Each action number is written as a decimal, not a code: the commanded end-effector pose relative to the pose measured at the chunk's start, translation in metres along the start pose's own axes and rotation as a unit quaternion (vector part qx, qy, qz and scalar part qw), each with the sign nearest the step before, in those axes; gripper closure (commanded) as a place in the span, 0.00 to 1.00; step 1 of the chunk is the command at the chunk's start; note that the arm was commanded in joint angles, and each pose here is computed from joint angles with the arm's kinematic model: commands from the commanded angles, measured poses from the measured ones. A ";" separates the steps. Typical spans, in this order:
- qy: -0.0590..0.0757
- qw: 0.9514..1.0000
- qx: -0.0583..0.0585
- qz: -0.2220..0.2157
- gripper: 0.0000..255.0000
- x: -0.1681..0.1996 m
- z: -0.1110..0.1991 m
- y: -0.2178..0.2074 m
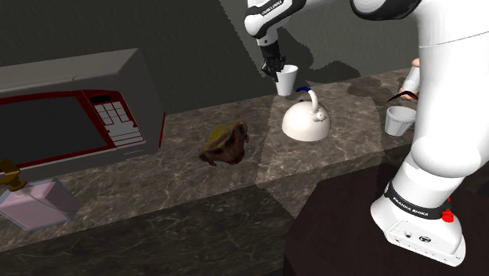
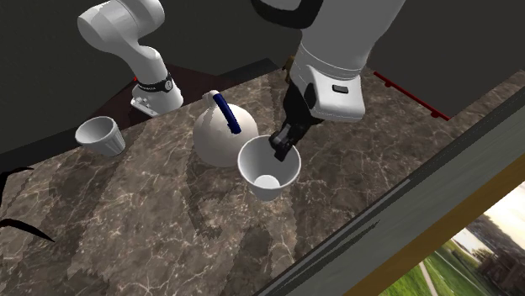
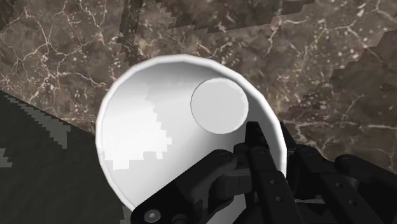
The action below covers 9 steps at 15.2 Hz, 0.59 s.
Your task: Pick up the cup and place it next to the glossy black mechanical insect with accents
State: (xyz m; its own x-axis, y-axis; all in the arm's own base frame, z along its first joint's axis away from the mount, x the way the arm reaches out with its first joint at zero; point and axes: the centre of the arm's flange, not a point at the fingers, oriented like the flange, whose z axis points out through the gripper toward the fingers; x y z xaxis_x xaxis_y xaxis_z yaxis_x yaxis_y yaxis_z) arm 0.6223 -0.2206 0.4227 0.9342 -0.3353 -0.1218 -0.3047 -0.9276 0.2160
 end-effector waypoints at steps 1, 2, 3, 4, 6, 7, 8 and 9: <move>0.000 1.000 0.000 0.000 1.00 -0.001 -0.009 0.002; 0.000 1.000 0.000 0.000 1.00 -0.002 -0.014 0.003; 0.000 1.000 0.000 0.000 1.00 -0.003 -0.020 0.004; 0.000 1.000 0.000 0.000 1.00 -0.003 -0.025 0.006; 0.000 1.000 0.000 0.000 1.00 -0.005 -0.035 0.008; 0.000 1.000 0.000 0.000 1.00 -0.005 -0.040 0.009; 0.000 1.000 0.000 0.000 1.00 -0.006 -0.045 0.010; 0.000 1.000 0.000 0.000 1.00 -0.007 -0.050 0.011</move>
State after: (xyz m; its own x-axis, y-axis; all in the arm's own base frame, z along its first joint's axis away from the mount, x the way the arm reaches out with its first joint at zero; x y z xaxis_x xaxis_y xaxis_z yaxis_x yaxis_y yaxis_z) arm 0.6220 -0.2209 0.4680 0.9342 -0.3354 -0.1218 -0.3048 -0.9276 0.2161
